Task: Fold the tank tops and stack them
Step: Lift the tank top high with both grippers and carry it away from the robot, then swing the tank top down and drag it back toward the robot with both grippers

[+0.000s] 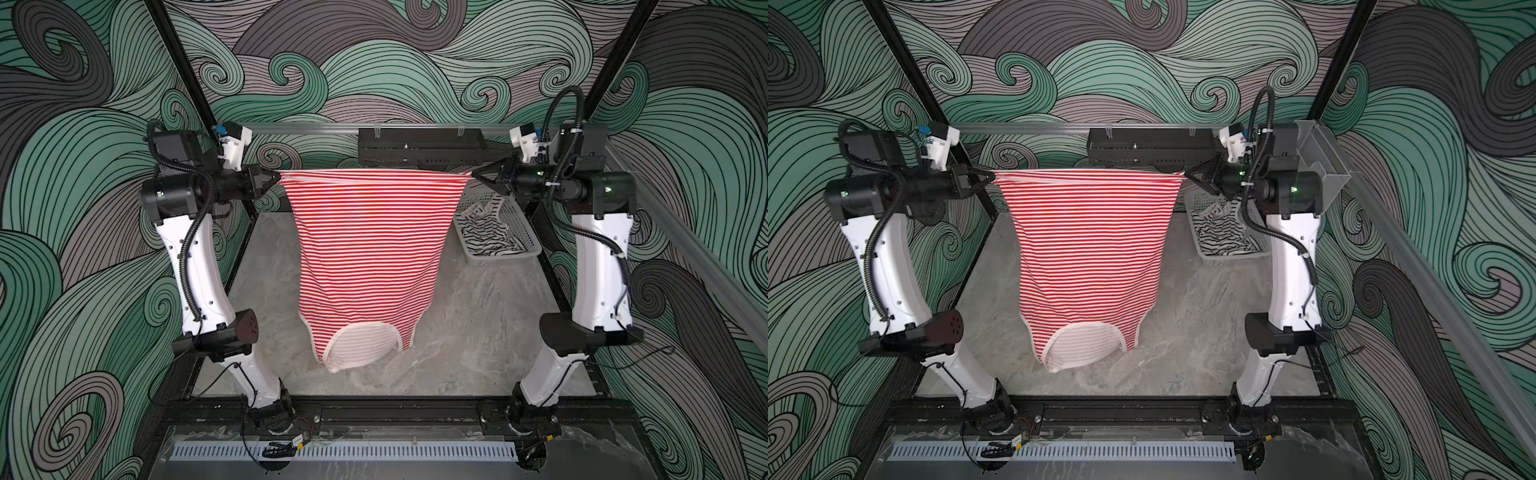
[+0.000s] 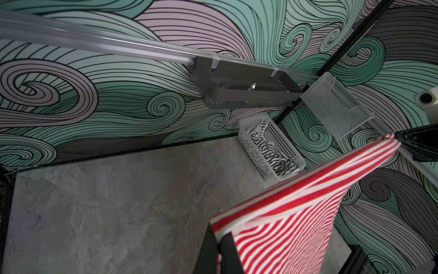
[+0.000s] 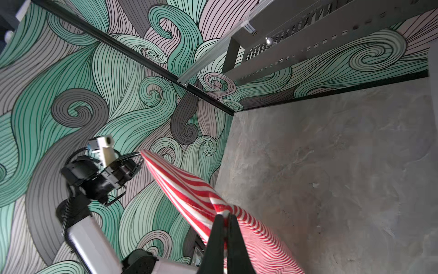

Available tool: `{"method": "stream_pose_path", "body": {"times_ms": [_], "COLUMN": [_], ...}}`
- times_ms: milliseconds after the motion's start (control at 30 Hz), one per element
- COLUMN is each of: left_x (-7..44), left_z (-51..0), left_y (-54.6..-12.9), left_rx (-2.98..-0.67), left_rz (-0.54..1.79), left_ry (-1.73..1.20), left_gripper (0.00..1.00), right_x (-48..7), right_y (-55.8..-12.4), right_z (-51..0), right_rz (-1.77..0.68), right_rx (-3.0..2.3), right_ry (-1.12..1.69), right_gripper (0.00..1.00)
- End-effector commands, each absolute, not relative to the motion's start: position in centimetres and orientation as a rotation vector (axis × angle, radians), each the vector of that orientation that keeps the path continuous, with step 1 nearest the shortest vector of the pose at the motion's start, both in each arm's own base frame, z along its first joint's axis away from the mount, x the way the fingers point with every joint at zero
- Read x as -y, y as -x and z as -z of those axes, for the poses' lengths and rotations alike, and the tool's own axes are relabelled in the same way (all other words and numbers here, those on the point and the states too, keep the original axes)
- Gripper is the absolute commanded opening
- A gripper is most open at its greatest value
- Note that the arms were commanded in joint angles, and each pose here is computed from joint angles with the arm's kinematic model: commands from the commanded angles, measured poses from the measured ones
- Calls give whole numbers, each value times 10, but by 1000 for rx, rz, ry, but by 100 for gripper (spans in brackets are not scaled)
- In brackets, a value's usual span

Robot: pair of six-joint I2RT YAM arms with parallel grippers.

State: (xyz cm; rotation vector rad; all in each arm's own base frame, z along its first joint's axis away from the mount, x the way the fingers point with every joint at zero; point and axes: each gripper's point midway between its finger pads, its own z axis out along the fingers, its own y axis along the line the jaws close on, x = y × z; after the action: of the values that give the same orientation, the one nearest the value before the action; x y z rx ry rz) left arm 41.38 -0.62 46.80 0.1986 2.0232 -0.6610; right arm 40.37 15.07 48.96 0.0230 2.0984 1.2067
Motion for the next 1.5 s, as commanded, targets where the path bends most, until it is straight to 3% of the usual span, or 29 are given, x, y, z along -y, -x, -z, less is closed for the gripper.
{"method": "stream_pose_path", "body": {"times_ms": [0, 100, 267, 467, 600, 767, 1000, 1200, 1467], "left_x": [-22, -33, -30, -22, -19, -3, 29, 36, 32], "left_z": [-493, -499, -523, -488, -426, -307, -187, -127, -76], "left_y": [-444, -463, -456, -440, -431, -410, -320, -265, -218], "left_rx": [-1915, -1867, -1791, -1896, -1988, -2246, -2587, -2826, -3041], "left_rz": [519, 500, 496, 538, 545, 657, 856, 896, 911], "left_ry": [-139, -108, -127, -143, -155, -245, -493, -672, -803], "left_gripper": [0, 0, 0, 0, 0, 0, 0, 0, 0], "right_x": [-138, -140, -130, -124, -123, -122, -134, -135, -136], "right_y": [-441, -465, -466, -466, -468, -459, -381, -324, -276], "right_z": [-509, -518, -547, -527, -474, -361, -212, -142, -102], "right_rz": [-1288, -1377, -1415, -1396, -1358, -1402, -1463, -1430, -1413], "right_rx": [-1983, -1905, -1796, -1850, -1955, -2091, -2326, -2514, -2618], "right_ry": [-67, -52, -20, -29, -75, -221, -390, -449, -513], "right_gripper": [0, 0, 0, 0, 0, 0, 0, 0, 0]}}
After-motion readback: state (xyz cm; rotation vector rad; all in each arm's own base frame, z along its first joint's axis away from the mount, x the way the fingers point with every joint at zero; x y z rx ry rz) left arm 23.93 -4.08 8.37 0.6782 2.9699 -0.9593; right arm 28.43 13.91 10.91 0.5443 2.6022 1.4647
